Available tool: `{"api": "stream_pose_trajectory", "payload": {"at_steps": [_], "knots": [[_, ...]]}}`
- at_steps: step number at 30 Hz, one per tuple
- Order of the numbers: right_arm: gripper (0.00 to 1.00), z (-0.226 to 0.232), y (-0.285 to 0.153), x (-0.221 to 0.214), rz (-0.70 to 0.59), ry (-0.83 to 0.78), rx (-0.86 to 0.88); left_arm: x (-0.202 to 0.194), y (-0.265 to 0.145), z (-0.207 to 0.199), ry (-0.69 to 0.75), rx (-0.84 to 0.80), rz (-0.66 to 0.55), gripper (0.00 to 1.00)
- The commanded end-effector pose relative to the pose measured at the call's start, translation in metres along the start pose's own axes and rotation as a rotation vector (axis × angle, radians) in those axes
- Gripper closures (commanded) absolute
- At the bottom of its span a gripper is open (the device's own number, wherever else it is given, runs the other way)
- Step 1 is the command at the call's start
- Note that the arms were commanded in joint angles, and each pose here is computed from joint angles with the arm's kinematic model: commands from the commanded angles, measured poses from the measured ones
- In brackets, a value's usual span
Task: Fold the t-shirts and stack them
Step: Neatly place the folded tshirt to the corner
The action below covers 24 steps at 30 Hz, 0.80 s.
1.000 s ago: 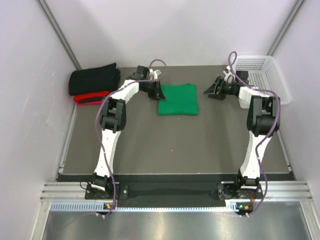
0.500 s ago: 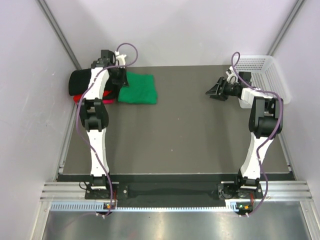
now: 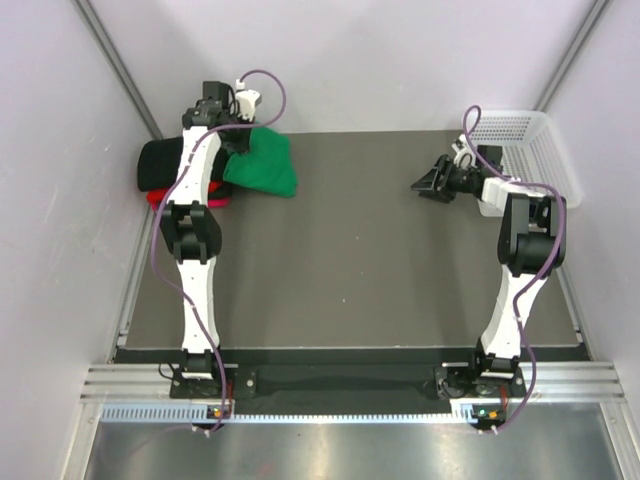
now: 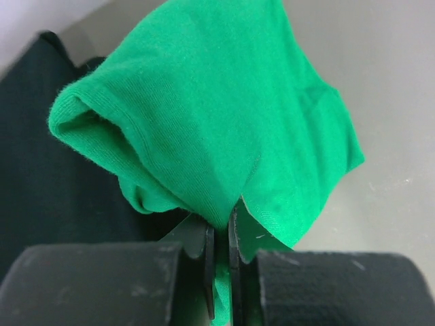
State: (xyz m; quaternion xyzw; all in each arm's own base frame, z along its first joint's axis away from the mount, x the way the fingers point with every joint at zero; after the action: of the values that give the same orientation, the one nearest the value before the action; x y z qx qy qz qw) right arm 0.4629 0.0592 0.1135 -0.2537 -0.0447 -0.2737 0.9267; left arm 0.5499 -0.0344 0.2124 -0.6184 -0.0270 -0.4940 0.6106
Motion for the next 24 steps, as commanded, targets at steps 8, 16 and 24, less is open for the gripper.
{"api": "stream_pose_trajectory", "payload": {"at_steps": [8, 16, 24], "knots": [[0.46, 0.021, -0.007, 0.007, -0.036, -0.073, 0.062, 0.087, -0.126, 0.025, 0.156, 0.290, -0.261, 1.00], [0.46, 0.018, -0.005, 0.005, -0.035, -0.065, 0.057, 0.098, -0.173, 0.026, 0.208, 0.373, -0.291, 1.00], [0.46, 0.018, 0.000, 0.002, -0.034, -0.070, 0.061, 0.086, -0.188, 0.024, 0.252, 0.380, -0.233, 1.00]]}}
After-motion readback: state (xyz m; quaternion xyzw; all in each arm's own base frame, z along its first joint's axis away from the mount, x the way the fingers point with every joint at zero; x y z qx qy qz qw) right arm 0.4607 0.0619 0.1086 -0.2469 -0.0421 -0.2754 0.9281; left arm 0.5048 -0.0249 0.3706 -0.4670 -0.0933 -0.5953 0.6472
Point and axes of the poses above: each gripper's point midway between its finger pads, its own y axis out along the fingers, its own z axis along the line the jaws close on, x = y × z, the point moved 6 cm from there along -y, back along the fingers, and after that the axes turned 15 degrees about y, right-handed, at the moved point
